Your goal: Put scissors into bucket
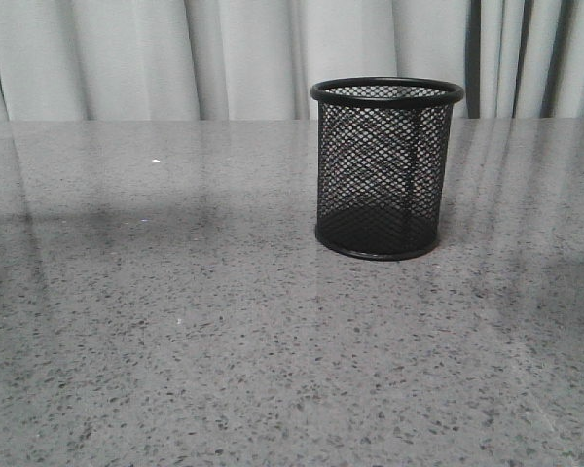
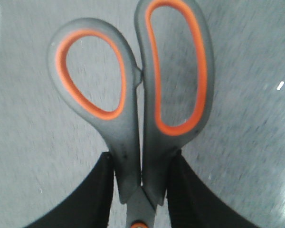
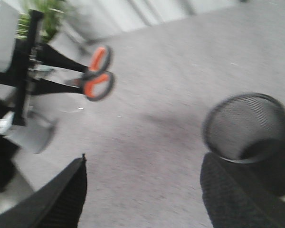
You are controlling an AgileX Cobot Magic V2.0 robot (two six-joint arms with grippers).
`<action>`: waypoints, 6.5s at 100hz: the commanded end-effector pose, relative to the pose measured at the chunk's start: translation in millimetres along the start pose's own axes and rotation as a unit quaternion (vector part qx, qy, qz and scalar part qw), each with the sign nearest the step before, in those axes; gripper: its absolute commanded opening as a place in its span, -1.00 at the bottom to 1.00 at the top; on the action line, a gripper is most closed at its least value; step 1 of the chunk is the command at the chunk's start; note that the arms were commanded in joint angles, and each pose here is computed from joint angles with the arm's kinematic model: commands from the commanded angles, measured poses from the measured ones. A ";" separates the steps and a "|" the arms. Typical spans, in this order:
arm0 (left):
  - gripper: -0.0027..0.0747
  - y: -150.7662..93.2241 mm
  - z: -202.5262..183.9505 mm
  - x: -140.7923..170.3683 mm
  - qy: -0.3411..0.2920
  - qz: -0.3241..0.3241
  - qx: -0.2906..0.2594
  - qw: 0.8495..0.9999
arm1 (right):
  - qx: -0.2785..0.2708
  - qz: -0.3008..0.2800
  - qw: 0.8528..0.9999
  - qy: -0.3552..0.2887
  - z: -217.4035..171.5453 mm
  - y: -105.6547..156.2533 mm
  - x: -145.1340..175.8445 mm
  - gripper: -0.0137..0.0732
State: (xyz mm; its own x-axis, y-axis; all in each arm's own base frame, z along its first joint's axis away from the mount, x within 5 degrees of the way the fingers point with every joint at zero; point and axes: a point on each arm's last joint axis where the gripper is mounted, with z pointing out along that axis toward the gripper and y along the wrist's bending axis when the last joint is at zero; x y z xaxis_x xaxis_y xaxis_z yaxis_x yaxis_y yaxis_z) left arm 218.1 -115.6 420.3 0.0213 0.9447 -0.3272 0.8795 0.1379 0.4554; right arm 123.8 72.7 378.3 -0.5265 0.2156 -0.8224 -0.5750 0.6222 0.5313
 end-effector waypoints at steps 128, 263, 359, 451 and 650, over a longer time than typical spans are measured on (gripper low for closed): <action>0.05 -45.7 -31.9 -123.4 -0.205 0.034 -0.075 0.975 | -0.128 0.020 0.991 0.016 45.1 -9.8 -46.8 -0.82; 0.25 36.7 -113.3 55.4 -0.159 -0.456 -0.212 0.850 | 0.144 -0.175 0.937 0.264 90.5 -26.9 -94.2 -0.79; 0.25 35.6 -112.4 59.3 -0.134 -0.448 -0.218 0.856 | 0.172 -0.209 0.937 0.220 76.7 -23.4 -119.7 -0.08; -0.99 -60.9 -84.0 97.2 -0.297 -0.415 -0.440 0.739 | 0.264 -0.243 0.893 -0.273 -50.7 -7.3 -35.7 -0.81; -0.99 -226.3 67.9 176.2 -0.322 -0.496 -0.432 0.681 | 0.293 -0.217 0.904 -0.223 -52.8 -65.2 96.0 -0.81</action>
State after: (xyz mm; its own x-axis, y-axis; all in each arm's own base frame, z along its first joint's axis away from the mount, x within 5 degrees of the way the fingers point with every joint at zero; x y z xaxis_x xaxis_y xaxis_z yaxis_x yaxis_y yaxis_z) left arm 56.2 -0.7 204.8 -0.0057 -0.0111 -0.9999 0.0114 0.9999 -0.0111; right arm 76.9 16.2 260.5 -0.0411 0.0365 -0.9985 -0.2004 0.9787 0.0440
